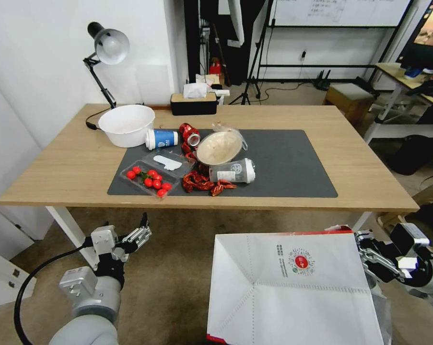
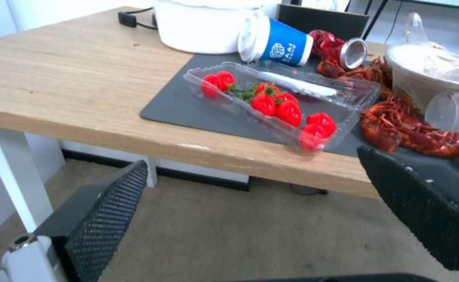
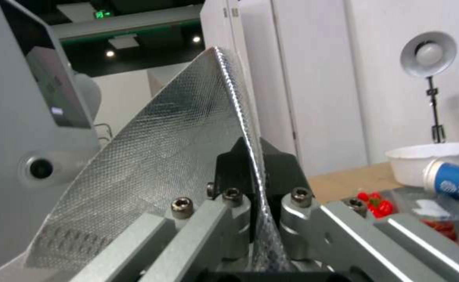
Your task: Pick up the food delivery bag from the floor and place it on the table.
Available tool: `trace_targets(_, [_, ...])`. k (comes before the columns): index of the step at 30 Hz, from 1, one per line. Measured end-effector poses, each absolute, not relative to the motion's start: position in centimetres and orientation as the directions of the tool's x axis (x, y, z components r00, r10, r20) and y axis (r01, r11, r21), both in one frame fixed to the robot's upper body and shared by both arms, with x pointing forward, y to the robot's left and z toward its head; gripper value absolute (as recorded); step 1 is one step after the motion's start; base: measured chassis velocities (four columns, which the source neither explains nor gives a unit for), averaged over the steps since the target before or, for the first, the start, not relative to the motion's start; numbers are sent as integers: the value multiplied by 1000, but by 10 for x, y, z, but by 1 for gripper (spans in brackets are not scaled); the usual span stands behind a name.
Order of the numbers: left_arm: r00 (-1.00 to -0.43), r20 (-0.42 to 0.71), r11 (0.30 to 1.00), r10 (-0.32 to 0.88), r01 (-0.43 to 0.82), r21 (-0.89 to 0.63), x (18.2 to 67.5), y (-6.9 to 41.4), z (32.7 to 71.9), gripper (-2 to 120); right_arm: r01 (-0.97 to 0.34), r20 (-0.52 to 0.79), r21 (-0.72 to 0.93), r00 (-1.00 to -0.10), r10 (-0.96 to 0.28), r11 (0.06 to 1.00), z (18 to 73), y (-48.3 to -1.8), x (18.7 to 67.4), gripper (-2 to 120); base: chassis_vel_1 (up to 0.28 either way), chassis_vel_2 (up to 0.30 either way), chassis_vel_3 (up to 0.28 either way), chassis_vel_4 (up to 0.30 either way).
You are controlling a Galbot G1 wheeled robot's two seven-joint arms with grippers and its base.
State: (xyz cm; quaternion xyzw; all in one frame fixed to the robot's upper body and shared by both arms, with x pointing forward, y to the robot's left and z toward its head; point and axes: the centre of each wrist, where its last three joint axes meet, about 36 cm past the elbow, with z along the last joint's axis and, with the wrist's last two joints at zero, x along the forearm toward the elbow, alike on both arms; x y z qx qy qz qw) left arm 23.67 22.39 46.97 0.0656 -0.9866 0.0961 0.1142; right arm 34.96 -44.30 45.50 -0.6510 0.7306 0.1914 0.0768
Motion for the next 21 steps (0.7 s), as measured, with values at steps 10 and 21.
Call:
trace_targets(10, [-966, 236, 971, -107, -152, -182, 237, 223, 470, 100, -977, -397, 151, -198, -896, 149, 494, -433, 350, 0, 0, 0, 0, 0])
trace_targets(21, [-967, 229, 970, -110, -155, -188, 237, 222, 471, 100, -969, -466, 128, -248, -849, 212, 544, -423, 350, 0, 0, 0, 0, 0])
